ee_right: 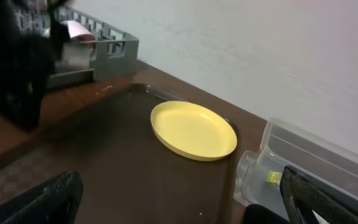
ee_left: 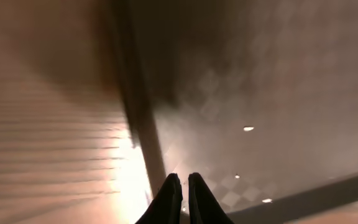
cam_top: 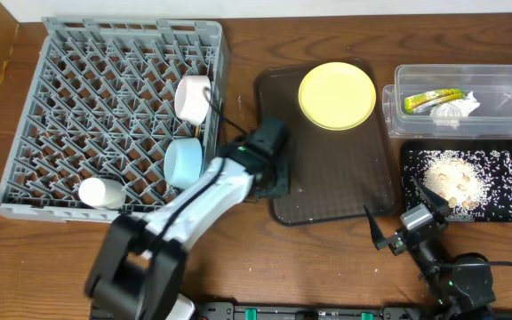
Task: Sort waste into correct bins and load items into the dishwasher
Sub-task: 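Move the left gripper to the yellow plate edge on the tray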
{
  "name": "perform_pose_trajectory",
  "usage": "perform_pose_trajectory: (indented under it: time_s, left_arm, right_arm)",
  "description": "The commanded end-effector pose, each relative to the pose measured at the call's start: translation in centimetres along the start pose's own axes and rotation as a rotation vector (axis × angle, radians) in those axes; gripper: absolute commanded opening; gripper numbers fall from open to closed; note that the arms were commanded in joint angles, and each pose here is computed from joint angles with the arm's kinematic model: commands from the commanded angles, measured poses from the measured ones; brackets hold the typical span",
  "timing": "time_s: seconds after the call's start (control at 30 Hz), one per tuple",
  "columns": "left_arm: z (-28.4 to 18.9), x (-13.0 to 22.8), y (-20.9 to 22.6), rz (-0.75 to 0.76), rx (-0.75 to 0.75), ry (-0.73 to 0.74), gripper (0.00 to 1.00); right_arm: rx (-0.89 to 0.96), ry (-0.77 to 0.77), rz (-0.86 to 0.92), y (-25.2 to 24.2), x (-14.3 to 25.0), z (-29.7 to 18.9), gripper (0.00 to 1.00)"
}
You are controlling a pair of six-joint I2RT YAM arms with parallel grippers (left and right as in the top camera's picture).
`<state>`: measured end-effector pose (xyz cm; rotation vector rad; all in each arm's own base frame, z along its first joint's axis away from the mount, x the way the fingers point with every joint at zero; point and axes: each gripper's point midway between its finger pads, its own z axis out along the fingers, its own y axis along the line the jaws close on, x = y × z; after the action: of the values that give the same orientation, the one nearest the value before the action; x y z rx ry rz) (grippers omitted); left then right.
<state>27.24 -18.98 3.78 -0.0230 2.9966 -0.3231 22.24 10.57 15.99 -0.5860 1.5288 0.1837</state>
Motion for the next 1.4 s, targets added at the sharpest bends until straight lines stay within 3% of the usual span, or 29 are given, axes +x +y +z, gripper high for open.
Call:
perform_pose_trajectory:
  time_s: [0.0, 0.3, 0.77, 0.83, 0.9, 0.97, 1.1, 1.23, 1.37]
  left_arm:
    - [2.1, 1.1, 0.7, -0.056, -0.025, 0.076, 0.08]
    - [3.7, 1.2, 5.3, -0.123, -0.184, 0.114, 0.08]
    - [2.8, 0.4, 8.5, -0.203, -0.245, 0.115, 0.13]
    - [2.5, -0.2, 7.7, -0.199, -0.182, 0.13, 0.17]
    - [1.9, -0.8, 5.8, -0.175, -0.077, 0.147, 0.31]
    - [0.7, -2.1, 3.4, -0.149, 0.025, 0.131, 0.37]
    - [-1.7, -6.5, 0.3, -0.108, 0.148, -0.018, 0.56]
    - [-2.5, -11.2, -1.9, -0.078, 0.242, -0.201, 0.62]
    - [-1.4, -13.8, -2.8, -0.182, 0.302, -0.266, 0.62]
  right_arm:
    - [0.015, 0.003, -0.003, -0.3, 0.1, 0.0, 0.99]
    - [0.015, 0.003, -0.003, -0.3, 0.1, 0.0, 0.99]
    - [0.015, 0.003, -0.003, -0.3, 0.1, 0.0, 0.99]
    - [0.015, 0.003, -0.003, -0.3, 0.1, 0.0, 0.99]
    - [0.015, 0.003, -0.003, -0.3, 0.1, 0.0, 0.99]
    - [0.015, 0.003, -0.003, -0.3, 0.1, 0.0, 0.99]
    - [0.015, 0.003, -0.003, -0.3, 0.1, 0.0, 0.99]
    - [0.015, 0.003, -0.003, -0.3, 0.1, 0.0, 0.99]
    - [0.015, 0.003, -0.003, -0.3, 0.1, 0.0, 0.99]
